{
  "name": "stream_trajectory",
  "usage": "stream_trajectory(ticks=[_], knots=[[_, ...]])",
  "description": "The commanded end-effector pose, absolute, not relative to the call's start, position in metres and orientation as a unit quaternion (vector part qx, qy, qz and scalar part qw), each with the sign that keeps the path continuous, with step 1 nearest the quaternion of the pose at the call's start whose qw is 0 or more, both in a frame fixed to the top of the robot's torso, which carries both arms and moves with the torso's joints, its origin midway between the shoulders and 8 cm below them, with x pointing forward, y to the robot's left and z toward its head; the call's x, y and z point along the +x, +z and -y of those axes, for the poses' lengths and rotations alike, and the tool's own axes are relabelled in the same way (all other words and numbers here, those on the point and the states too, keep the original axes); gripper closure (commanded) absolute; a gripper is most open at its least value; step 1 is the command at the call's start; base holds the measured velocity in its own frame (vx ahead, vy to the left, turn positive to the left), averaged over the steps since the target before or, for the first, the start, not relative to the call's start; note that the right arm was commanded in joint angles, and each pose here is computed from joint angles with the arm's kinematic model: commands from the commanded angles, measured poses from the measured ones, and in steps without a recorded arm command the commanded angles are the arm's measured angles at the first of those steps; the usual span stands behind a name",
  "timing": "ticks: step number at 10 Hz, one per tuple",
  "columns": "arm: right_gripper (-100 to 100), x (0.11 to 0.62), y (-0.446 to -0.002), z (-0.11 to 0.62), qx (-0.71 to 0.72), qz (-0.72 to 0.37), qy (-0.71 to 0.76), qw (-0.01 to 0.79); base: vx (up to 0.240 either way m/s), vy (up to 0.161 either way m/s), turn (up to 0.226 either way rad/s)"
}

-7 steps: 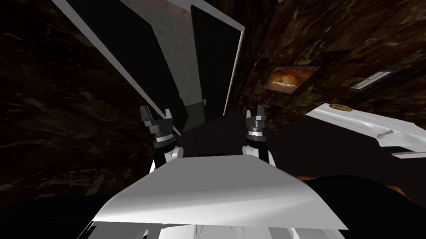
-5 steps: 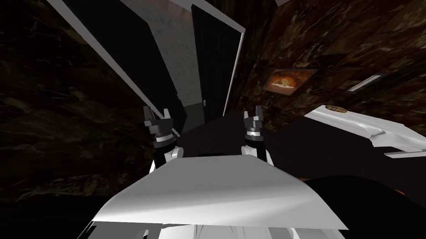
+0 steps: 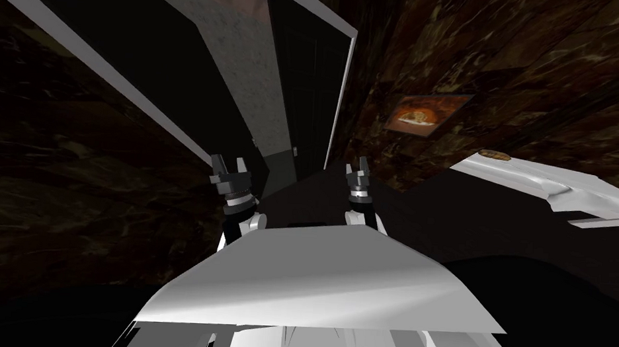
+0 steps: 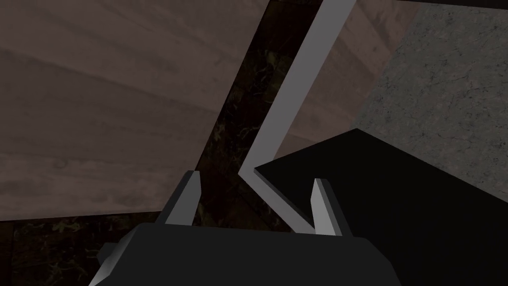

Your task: Push the door open

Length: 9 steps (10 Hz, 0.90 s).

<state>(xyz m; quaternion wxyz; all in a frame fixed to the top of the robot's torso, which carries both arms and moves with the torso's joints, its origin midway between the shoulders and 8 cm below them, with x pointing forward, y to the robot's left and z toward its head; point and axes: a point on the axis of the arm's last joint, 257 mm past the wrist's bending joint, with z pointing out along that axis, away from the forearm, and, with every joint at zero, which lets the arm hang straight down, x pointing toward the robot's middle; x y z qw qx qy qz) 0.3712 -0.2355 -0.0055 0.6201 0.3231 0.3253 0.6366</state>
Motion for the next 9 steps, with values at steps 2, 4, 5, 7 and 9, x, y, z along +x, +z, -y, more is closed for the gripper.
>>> stream_trajectory(ticks=[2, 4, 5, 7, 9], knots=[[-100, 0.380, -0.020, 0.225, 0.326, -0.335, 0.645, 0.605, 0.127, 0.015, -0.037], [-100, 0.388, -0.036, 0.210, 0.328, -0.346, 0.653, 0.588, 0.148, 0.034, -0.067], [-100, 0.390, -0.040, 0.206, 0.329, -0.349, 0.656, 0.583, 0.152, 0.017, -0.030], [-100, 0.397, -0.054, 0.193, 0.331, -0.359, 0.663, 0.568, 0.130, 0.030, -0.044], [-100, 0.400, -0.064, 0.185, 0.332, -0.366, 0.667, 0.558, 0.124, 0.027, -0.037]])
